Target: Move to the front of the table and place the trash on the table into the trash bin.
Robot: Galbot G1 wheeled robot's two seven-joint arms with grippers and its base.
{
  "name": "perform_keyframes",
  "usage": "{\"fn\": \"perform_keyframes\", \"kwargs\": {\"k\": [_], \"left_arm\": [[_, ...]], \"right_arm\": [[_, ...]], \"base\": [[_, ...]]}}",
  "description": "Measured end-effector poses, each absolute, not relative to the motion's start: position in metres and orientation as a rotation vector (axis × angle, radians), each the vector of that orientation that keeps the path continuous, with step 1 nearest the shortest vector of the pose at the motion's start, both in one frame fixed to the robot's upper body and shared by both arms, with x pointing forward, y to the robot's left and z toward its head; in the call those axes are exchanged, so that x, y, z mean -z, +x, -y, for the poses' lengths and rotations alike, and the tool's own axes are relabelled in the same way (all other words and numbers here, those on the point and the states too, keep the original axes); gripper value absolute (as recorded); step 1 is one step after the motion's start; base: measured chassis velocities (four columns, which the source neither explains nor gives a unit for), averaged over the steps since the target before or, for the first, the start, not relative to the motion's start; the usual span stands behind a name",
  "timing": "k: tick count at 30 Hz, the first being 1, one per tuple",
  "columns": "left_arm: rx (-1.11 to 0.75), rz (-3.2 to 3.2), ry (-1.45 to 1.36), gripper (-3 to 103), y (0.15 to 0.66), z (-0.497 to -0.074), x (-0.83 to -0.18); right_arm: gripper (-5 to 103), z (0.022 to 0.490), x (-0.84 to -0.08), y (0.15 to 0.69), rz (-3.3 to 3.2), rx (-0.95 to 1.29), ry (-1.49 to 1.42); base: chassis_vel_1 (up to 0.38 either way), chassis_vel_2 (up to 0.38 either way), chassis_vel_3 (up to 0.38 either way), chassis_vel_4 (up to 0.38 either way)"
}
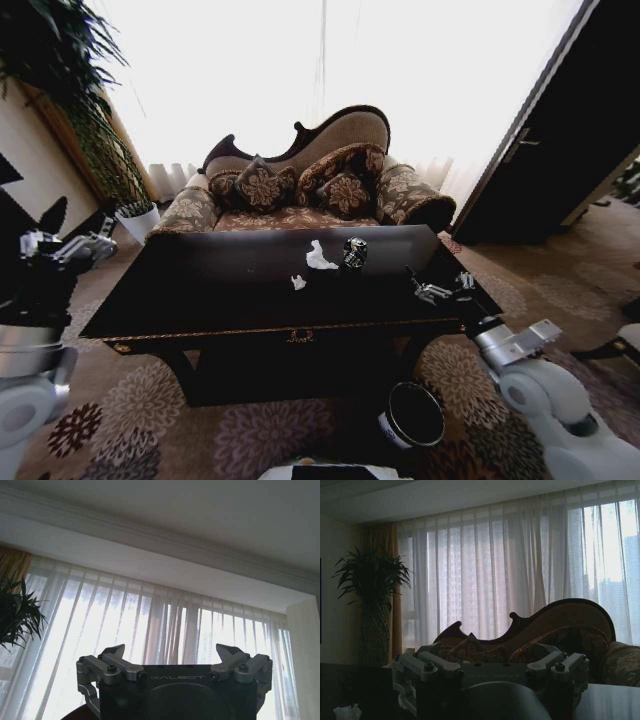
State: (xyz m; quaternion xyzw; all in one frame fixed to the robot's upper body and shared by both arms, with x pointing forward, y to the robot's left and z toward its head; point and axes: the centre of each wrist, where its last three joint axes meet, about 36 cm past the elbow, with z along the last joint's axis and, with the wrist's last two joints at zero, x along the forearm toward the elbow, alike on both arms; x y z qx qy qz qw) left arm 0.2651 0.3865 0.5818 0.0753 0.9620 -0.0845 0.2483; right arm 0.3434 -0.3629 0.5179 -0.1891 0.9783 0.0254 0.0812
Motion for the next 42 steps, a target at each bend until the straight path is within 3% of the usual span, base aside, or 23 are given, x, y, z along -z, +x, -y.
{"fn": "perform_keyframes", "kwargs": {"k": [10, 19, 42], "left_arm": [[0.240, -2.661, 0.367, 100, 0.244, -0.364, -0.534], [0.206, -2.702, 0.289, 100, 0.237, -0.365, -0.526], [0.201, -2.694, 0.229, 100, 0.236, -0.374, -0.529]], "right_arm": [[100, 0.369, -0.485, 0.402, -3.052, -0.083, -0.580], [100, 0.364, -0.499, 0.448, -3.071, -0.030, -0.690], [100, 0.344, -0.486, 0.490, -3.126, -0.066, -0.783]], "base": [[0.000, 0.000, 0.000, 0.000], [0.000, 0.000, 0.000, 0.000], [0.000, 0.000, 0.000, 0.000]]}}
